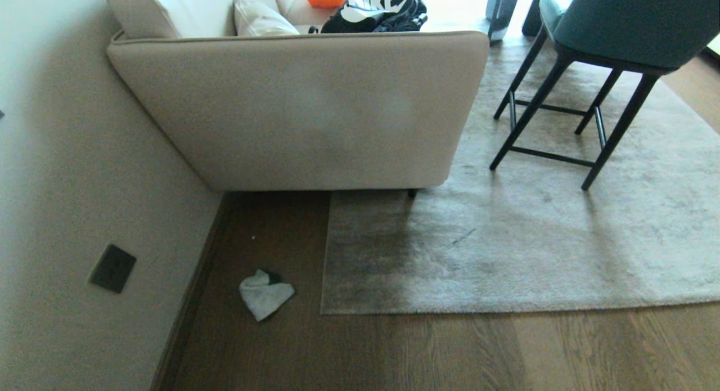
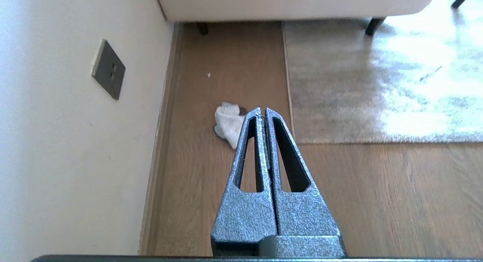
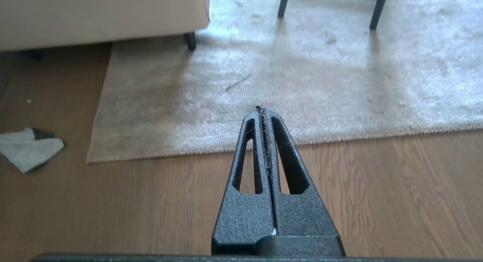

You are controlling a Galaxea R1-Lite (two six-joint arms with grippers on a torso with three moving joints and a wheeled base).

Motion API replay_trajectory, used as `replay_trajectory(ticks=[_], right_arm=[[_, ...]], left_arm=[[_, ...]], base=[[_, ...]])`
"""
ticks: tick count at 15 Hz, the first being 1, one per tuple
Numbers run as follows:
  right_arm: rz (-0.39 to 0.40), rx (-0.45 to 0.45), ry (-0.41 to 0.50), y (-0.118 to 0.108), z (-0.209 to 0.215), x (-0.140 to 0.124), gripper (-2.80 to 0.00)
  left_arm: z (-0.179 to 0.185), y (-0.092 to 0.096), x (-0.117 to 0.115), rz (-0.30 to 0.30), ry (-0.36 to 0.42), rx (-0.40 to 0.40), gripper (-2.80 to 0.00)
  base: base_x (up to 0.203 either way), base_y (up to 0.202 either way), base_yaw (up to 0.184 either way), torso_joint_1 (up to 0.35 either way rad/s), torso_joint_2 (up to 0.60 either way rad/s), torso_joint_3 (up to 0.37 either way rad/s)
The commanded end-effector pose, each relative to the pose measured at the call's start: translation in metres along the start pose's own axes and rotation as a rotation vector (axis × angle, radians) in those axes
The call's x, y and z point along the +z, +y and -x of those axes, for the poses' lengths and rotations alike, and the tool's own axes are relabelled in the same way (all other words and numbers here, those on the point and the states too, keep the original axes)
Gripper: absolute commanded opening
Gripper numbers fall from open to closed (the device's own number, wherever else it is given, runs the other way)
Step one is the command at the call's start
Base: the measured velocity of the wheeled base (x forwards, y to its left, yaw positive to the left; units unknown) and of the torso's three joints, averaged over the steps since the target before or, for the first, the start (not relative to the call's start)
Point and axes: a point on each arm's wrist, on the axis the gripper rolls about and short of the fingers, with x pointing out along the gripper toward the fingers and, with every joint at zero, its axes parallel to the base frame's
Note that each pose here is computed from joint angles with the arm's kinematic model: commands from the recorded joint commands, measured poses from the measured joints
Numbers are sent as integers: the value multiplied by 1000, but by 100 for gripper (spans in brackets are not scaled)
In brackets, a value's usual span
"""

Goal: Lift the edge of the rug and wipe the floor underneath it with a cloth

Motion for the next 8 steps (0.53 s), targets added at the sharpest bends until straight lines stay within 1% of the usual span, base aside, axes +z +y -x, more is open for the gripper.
replay_trajectory(ticks=[1, 8], right_arm=[[0, 0, 2, 0, 0, 0, -280], [0, 0, 0, 0, 0, 0, -280]], left_arm=[[0, 0, 0, 0, 0, 0, -280], [0, 0, 0, 0, 0, 0, -280]], base=[[0, 0, 0, 5, 12, 200], [0, 0, 0, 3, 0, 201]])
